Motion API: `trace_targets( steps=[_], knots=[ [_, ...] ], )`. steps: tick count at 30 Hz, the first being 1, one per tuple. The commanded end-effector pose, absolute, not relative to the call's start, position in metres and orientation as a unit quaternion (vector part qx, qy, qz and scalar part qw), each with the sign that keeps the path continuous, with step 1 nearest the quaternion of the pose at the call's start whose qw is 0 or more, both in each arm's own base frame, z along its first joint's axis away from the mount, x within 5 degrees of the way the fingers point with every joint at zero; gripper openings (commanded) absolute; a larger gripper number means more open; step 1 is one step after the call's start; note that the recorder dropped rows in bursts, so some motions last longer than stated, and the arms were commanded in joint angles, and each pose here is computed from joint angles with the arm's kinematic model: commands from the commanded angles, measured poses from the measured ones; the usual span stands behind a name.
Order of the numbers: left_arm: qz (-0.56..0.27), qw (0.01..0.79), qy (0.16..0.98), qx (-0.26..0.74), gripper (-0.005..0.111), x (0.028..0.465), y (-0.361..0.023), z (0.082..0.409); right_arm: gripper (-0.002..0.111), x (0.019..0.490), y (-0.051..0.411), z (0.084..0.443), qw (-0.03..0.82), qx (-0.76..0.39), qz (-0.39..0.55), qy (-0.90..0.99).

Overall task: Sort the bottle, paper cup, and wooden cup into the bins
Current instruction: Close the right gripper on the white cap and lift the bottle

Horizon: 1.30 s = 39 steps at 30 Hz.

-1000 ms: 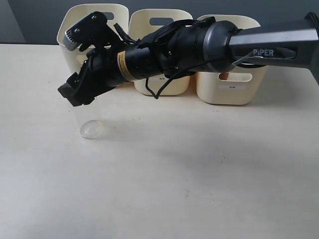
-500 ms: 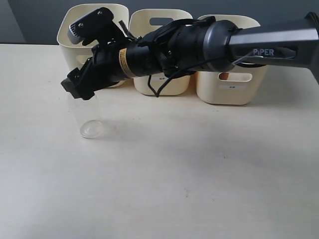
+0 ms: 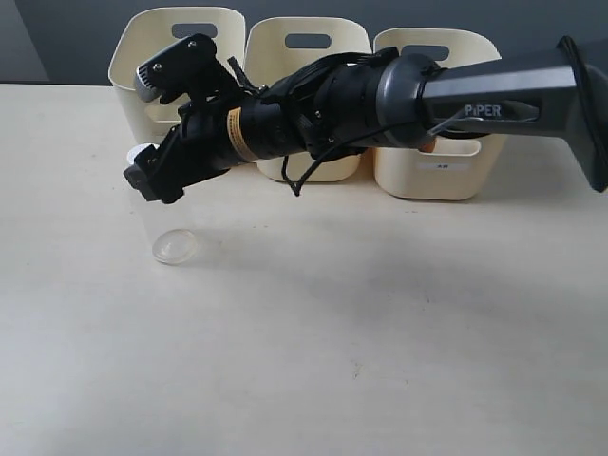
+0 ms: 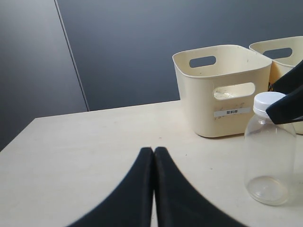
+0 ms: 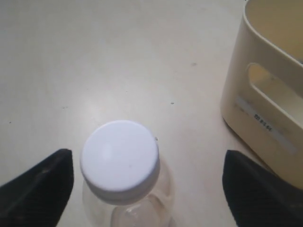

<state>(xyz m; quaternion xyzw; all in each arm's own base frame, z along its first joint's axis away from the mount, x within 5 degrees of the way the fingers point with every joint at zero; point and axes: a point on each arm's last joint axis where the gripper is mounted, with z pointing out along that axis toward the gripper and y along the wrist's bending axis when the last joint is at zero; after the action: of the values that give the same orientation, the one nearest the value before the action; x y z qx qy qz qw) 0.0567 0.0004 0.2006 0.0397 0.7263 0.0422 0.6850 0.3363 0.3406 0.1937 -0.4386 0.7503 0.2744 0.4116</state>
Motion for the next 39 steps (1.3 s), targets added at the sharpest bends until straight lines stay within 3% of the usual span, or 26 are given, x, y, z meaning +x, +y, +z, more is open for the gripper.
trace_targets(
  steps=[1,39],
  knots=[
    [0.042,0.689,0.723,0.039,0.0,0.056,0.0,0.201,0.081,0.338,0.342,0.198,0.42,-0.435,0.274,0.748],
    [0.042,0.689,0.723,0.039,0.0,0.056,0.0,0.201,0.078,0.345,0.351,0.19,0.416,-0.439,0.283,0.744]
  ],
)
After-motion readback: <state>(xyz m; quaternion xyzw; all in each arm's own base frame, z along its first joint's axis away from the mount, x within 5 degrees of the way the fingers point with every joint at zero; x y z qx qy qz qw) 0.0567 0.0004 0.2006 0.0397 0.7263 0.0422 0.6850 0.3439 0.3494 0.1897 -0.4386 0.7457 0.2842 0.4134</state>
